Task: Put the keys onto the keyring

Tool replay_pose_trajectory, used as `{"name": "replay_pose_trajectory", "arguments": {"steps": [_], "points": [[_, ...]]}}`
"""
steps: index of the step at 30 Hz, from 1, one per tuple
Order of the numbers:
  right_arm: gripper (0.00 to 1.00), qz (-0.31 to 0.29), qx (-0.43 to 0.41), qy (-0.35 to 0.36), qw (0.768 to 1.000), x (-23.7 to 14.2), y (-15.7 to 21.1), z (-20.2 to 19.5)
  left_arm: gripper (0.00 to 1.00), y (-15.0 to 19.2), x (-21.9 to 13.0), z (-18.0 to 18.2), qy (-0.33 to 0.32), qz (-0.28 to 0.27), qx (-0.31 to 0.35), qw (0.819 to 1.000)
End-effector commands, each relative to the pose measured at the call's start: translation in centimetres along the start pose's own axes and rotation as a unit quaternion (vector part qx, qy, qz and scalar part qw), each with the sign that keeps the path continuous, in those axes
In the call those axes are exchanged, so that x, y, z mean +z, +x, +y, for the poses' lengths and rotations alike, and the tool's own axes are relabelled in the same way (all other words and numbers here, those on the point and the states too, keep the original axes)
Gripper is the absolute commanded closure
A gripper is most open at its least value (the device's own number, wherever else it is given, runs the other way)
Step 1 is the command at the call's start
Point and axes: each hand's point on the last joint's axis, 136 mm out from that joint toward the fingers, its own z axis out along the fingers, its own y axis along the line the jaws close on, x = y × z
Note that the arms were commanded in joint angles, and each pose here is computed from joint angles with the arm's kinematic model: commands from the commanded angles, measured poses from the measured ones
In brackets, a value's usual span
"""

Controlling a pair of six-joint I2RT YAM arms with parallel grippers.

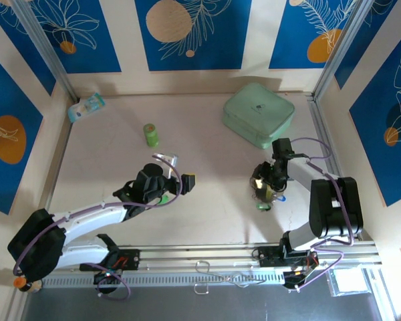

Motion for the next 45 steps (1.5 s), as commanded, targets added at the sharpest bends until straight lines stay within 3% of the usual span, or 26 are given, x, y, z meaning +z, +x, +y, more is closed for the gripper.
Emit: {"name": "replay_pose_trajectory", "arguments": {"steps": [1,13,24,26,28,35,45], "points": [[0.39,0.025,-0.028,-0.034,0.999,-0.2,0.9,2.3,0.03,-0.3,-0.6,0.0,-0.002,-0.012,0.004,1.000],[0.40,0.069,-0.102,-0.077,0.989,0.0,4.7,7.7,0.02,-0.3,-0.6,-0.1,-0.001,-0.013,0.008,1.000],[0.45,0.028,-0.153,0.025,0.988,-3.2,5.3,4.6,0.02,-0.6,-0.9,-0.1,0.002,-0.025,0.002,1.000],[0.52,0.026,-0.139,0.046,0.989,-3.4,5.7,3.6,0.02,-0.8,-0.7,-0.3,0.005,-0.024,0.004,1.000],[0.58,0.030,-0.115,0.044,0.992,-3.4,6.3,2.9,0.02,-1.0,-0.5,-0.6,0.009,-0.022,0.005,1.000],[0.59,0.041,-0.037,0.029,0.998,-2.5,7.5,0.5,0.02,-1.0,0.1,-0.9,0.015,-0.018,0.006,1.000],[0.59,0.062,-0.031,0.023,0.997,-1.3,7.7,0.3,0.02,-1.2,0.4,-1.1,0.016,-0.014,0.010,1.000]]}}
